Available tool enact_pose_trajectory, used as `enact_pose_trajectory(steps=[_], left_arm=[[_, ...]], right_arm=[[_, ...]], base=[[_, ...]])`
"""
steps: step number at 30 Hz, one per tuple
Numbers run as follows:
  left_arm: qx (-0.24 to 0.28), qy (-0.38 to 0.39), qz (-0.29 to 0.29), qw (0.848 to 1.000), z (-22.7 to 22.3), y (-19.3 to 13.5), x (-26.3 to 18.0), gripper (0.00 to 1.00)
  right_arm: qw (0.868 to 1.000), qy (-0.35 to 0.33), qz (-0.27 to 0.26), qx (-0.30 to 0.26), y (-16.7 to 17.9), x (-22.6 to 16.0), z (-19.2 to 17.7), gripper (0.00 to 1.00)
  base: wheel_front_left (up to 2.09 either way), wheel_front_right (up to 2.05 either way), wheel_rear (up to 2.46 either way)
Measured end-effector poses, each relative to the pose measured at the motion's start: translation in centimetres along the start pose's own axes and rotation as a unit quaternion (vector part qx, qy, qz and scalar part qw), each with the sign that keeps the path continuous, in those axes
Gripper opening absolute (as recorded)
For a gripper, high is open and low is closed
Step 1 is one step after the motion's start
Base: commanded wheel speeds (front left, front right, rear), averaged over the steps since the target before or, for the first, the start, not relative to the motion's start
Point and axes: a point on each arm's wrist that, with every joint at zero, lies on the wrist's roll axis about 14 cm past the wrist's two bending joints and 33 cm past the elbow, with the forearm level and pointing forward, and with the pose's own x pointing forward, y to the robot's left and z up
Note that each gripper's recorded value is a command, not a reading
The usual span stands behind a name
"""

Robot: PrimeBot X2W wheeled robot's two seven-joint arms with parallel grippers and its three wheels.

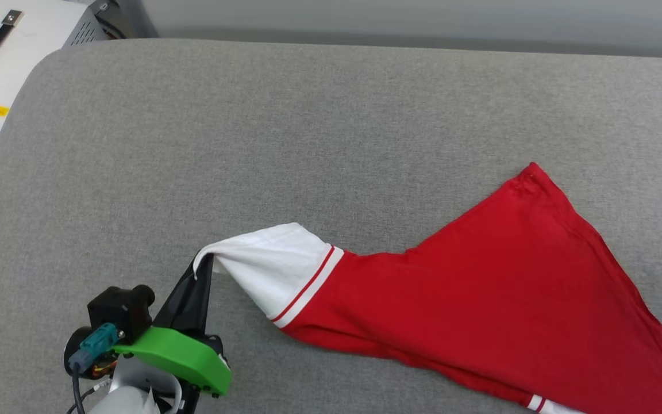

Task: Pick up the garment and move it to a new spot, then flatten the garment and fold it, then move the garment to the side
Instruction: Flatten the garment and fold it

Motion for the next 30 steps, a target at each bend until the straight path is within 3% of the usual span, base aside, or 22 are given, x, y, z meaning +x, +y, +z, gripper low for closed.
enact_pose_trajectory(steps=[10,15,26,27,28,30], left_arm=[[0.005,-0.009,-0.003,1.000,0.3,-0.1,1.5,0.00],[0.001,-0.004,0.006,1.000,-0.3,0.4,2.2,0.00],[-0.001,0.012,0.019,1.000,-1.7,1.5,3.0,0.00],[-0.001,0.012,0.020,1.000,-1.7,1.6,3.0,0.00],[0.000,0.012,0.021,1.000,-1.7,1.6,3.0,0.00],[0.001,0.011,0.023,1.000,-1.7,1.8,3.0,0.00]], right_arm=[[0.980,0.153,0.082,-0.093,5.4,8.6,-0.8,1.00],[0.969,0.201,0.106,-0.092,7.5,12.6,-2.3,1.00],[0.939,0.296,0.113,-0.136,8.3,16.5,-8.0,1.00],[0.939,0.295,0.120,-0.131,8.5,16.5,-8.1,0.58],[0.940,0.291,0.124,-0.126,8.6,16.5,-8.0,0.00],[0.946,0.275,0.126,-0.117,8.5,16.6,-7.7,0.00]], base=[[0.00,0.00,0.00],[0.00,0.00,0.00],[0.00,0.00,0.00],[0.00,0.00,0.00],[0.00,0.00,0.00],[0.00,0.00,0.00]])
